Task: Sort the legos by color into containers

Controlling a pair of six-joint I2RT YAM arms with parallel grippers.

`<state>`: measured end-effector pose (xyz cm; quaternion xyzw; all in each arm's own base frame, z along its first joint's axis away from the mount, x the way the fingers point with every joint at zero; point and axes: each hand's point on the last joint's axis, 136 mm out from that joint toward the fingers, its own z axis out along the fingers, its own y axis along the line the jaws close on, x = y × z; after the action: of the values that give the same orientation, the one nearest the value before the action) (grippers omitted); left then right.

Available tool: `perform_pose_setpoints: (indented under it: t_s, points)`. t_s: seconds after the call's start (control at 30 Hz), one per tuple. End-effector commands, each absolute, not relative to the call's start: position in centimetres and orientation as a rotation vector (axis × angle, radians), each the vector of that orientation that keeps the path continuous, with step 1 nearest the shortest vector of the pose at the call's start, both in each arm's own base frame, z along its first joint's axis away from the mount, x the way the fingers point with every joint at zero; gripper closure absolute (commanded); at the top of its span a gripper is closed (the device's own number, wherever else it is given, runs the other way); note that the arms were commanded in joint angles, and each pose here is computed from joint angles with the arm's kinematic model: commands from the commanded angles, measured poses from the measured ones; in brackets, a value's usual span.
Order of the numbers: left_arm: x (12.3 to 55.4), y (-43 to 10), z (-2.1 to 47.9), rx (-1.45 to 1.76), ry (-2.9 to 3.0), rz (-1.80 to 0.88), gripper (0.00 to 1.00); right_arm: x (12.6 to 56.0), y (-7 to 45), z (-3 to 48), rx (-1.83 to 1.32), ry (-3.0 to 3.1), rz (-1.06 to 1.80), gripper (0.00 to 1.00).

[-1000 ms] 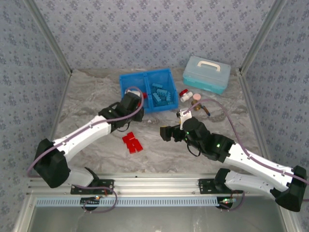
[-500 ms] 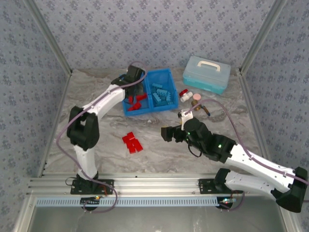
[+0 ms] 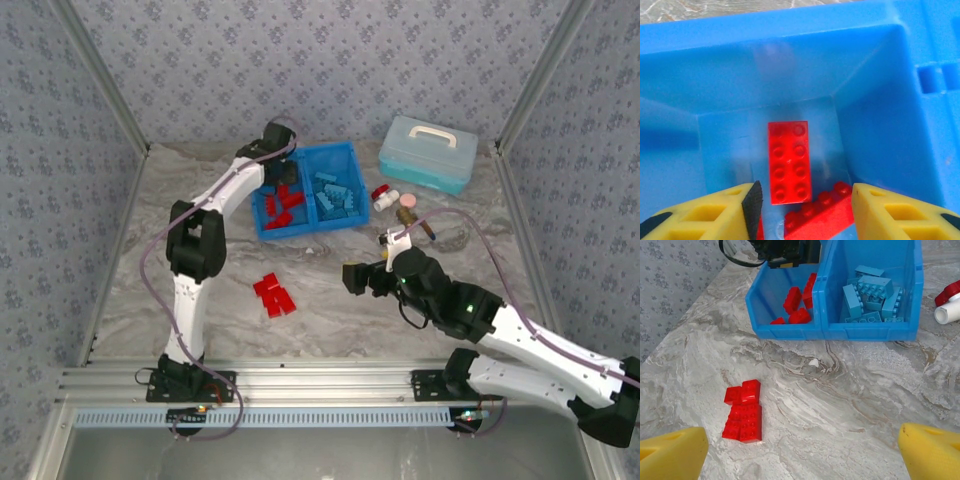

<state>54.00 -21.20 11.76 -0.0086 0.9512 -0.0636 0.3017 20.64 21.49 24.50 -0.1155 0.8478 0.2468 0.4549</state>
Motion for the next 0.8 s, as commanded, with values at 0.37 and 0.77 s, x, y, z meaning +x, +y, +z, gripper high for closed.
perform_pose_setpoints:
  t_s: [0.37,0.77]
  points:
    - [42.6,-20.3,26.4,-0.089,2.257,-0.437,0.46,21.2,22.2,25.2,-0.273,2.075,0.611,0.00]
    - [26.6,-14.4,15.9,-0.284,2.474,-0.405,0.42,22.1,24.0,24.3,-0.329,2.088,0.605,0.00]
